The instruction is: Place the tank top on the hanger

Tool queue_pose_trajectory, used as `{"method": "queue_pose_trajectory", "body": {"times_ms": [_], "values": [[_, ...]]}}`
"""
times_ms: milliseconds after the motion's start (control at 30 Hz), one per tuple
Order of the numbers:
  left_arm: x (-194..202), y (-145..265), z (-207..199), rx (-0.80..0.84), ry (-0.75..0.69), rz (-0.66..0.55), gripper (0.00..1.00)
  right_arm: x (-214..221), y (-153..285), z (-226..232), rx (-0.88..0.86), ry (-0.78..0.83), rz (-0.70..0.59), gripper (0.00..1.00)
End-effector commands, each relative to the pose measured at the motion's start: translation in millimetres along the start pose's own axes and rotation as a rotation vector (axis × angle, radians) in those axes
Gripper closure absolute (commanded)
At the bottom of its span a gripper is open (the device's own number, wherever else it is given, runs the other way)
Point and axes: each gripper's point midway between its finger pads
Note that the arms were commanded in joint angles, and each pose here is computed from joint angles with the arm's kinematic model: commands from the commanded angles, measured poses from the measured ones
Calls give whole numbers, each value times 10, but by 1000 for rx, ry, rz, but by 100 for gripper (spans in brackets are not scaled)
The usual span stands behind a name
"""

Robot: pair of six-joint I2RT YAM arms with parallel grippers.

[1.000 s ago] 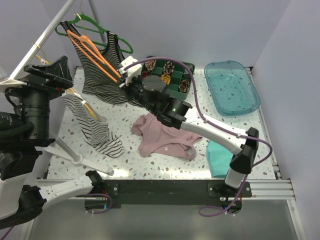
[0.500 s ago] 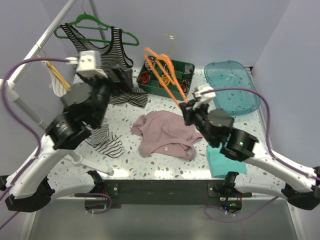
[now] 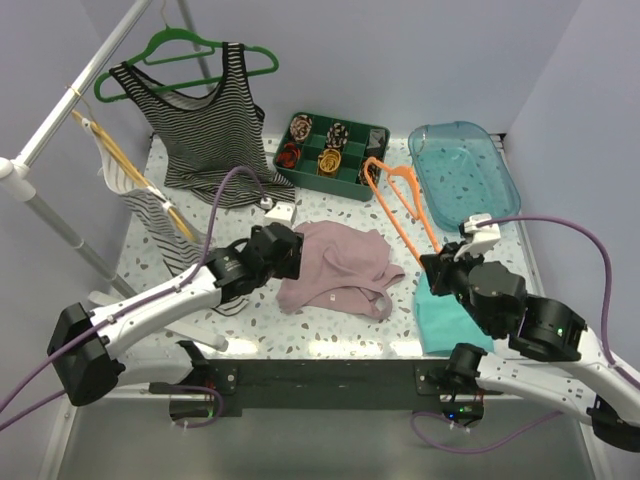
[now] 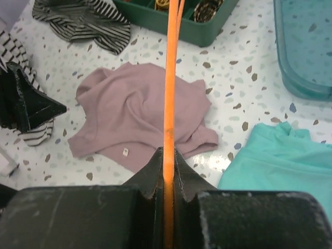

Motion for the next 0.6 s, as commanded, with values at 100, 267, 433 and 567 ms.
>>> {"method": "queue_pose_trajectory", "body": {"times_ms": [100, 267, 433, 567], "values": [[838, -168, 99, -43, -14, 164, 36, 106, 48, 207, -113, 16, 78, 100], [940, -287, -4, -9, -23, 174, 37, 184, 31, 328, -167, 37, 113, 100], [922, -413, 27, -73, -52, 161, 37, 221, 54, 334, -179, 38, 128, 100], [974, -477, -19, -60, -72, 184, 51, 227, 89, 318, -183, 38, 134, 100]]}}
Point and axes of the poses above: each gripper's point midway between its finger pads, its own y axis back along the fingers, its own z axis along the line the jaws close on, x = y × z, and after that the axes turned 12 degrees about y, right-handed
